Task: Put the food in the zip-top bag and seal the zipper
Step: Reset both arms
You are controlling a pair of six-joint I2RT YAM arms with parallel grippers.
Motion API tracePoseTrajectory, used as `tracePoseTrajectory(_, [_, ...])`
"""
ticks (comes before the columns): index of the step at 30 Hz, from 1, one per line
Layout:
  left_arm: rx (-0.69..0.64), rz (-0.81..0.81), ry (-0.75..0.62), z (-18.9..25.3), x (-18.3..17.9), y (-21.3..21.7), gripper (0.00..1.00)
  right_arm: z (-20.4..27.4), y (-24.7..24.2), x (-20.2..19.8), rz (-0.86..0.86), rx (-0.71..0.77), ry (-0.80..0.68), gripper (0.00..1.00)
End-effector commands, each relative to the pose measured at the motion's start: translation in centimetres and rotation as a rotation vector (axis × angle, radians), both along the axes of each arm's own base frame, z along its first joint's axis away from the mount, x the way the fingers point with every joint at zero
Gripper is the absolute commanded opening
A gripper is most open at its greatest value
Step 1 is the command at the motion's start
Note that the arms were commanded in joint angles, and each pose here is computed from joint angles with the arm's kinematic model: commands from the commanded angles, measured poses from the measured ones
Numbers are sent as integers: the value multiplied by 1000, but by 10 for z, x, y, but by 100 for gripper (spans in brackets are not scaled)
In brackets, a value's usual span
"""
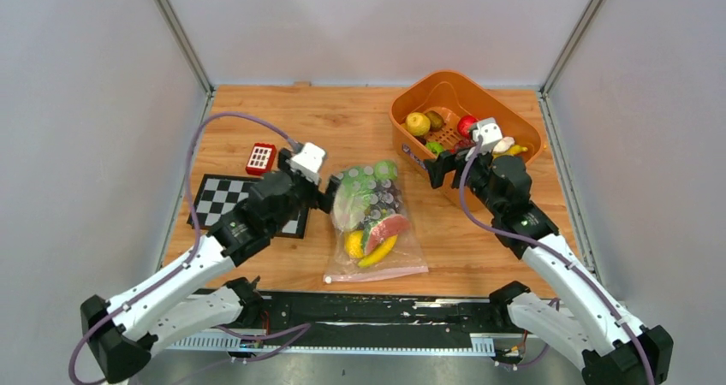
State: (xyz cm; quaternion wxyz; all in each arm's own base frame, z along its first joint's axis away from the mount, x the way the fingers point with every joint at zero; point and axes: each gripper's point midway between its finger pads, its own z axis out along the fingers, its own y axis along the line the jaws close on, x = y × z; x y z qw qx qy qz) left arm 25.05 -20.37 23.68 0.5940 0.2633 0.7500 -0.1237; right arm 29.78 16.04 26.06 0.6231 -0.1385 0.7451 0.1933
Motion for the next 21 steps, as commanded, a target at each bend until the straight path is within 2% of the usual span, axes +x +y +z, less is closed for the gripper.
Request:
tracePoseTrajectory(1, [-168, 256, 22, 33, 29, 54, 100, 27, -33, 19, -126, 12, -28, 91])
tracePoseTrajectory(3, [-240, 472, 51, 29, 41, 94, 100, 28, -40, 22, -126, 38, -4, 91])
tracePoseTrajectory(5, [-262, 598, 64, 25, 41, 115, 100, 28, -49, 25, -155, 70, 13, 91])
tracePoseTrajectory(10, [-318, 760, 100, 19, 33, 137, 100, 32, -55, 22, -169, 97, 1, 92])
tracePoseTrajectory(21, [-302, 848, 67, 24, 36, 151, 100, 29, -59, 20, -187, 86, 7, 93])
